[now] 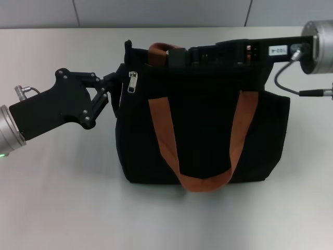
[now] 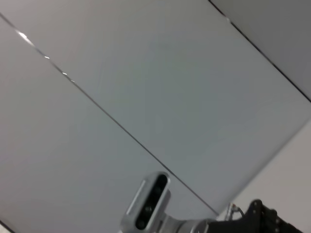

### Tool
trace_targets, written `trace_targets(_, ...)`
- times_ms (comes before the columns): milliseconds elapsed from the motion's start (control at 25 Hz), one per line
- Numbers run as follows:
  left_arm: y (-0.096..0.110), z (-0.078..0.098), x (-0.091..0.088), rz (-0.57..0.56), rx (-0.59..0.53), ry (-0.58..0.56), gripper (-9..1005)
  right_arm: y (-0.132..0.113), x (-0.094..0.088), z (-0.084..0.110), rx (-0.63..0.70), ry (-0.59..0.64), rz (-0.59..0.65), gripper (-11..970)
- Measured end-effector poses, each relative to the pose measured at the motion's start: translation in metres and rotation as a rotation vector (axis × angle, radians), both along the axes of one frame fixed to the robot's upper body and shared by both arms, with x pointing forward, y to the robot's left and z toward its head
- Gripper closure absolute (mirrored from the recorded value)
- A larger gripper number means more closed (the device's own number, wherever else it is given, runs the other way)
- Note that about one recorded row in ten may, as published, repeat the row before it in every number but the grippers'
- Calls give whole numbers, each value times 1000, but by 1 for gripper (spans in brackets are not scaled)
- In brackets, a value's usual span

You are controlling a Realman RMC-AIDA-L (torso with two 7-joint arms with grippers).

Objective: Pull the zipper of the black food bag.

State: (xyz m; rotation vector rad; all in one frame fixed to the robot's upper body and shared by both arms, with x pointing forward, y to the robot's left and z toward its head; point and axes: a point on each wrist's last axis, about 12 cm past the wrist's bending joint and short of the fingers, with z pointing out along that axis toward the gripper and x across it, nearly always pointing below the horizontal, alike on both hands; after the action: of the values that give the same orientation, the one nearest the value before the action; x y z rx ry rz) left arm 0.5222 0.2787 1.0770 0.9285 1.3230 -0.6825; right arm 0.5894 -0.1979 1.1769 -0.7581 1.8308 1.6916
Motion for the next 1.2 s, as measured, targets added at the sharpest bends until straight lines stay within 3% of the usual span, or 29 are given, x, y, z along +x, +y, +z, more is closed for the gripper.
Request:
trace_targets(240,0,1,0,2,-11,-5,976,19,12,5,-122,114,22,413)
trace_targets(520,0,1,-1,-1,-14,-8,975,33,17,5,-198,151,30,519)
trace_targets(1200,-3,5,0,-32,-21,-18,973,53,24,1,-282,115,7,520)
